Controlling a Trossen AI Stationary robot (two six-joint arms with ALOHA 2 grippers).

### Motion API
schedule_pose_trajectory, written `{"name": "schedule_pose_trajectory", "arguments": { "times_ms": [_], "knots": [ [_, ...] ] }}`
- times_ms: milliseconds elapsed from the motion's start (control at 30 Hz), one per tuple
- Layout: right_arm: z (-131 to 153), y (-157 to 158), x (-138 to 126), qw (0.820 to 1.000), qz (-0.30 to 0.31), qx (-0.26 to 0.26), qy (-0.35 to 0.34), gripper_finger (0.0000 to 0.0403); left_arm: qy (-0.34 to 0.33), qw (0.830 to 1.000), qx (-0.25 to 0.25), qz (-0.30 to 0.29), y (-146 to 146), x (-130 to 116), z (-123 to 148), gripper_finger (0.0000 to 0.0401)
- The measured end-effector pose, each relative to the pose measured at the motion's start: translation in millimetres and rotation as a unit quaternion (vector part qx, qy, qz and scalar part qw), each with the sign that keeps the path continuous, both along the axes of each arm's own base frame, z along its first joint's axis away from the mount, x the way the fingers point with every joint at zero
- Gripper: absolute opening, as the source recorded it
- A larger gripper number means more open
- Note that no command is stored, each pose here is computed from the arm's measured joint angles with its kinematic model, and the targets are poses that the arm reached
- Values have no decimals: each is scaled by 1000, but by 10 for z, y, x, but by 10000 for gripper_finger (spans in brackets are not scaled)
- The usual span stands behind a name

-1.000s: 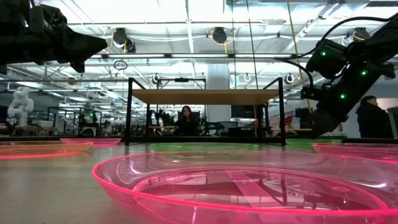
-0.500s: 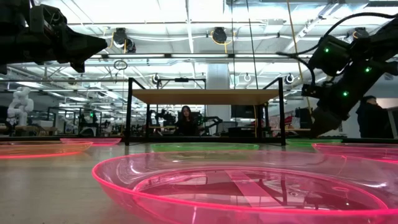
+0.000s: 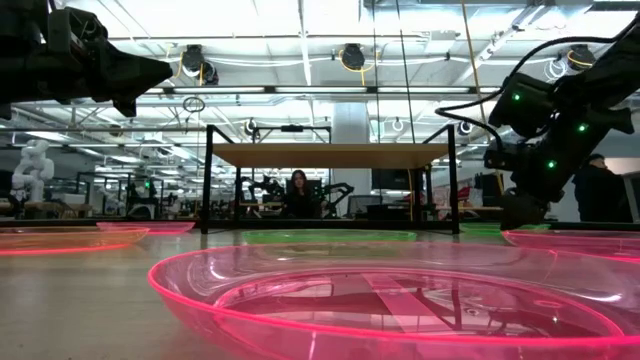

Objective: Place and stack plates onto a shelf
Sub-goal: Put the green plate on the shelf

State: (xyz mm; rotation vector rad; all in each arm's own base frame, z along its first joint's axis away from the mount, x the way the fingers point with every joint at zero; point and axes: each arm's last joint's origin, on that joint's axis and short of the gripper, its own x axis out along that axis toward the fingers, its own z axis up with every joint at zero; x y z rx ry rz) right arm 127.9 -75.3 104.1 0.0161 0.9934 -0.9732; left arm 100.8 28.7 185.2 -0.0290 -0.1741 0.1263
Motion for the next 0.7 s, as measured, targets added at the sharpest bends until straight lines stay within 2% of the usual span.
{"name": "schedule_pose_trajectory", "arguments": {
  "times_ms": [233, 500, 700],
  "knots": [
    [-24, -59, 6, 1000, -18, 9, 10, 120, 0, 1000, 0, 0, 0, 0, -1, 62],
    [-21, -57, 11, 1000, -11, 18, 4, 9, 0, 1000, 0, 0, 0, 0, -1, 62],
    [51, -26, 23, 999, -14, 12, -34, 1, 0, 1000, 0, 0, 0, 0, 0, 62]
  ]
}}
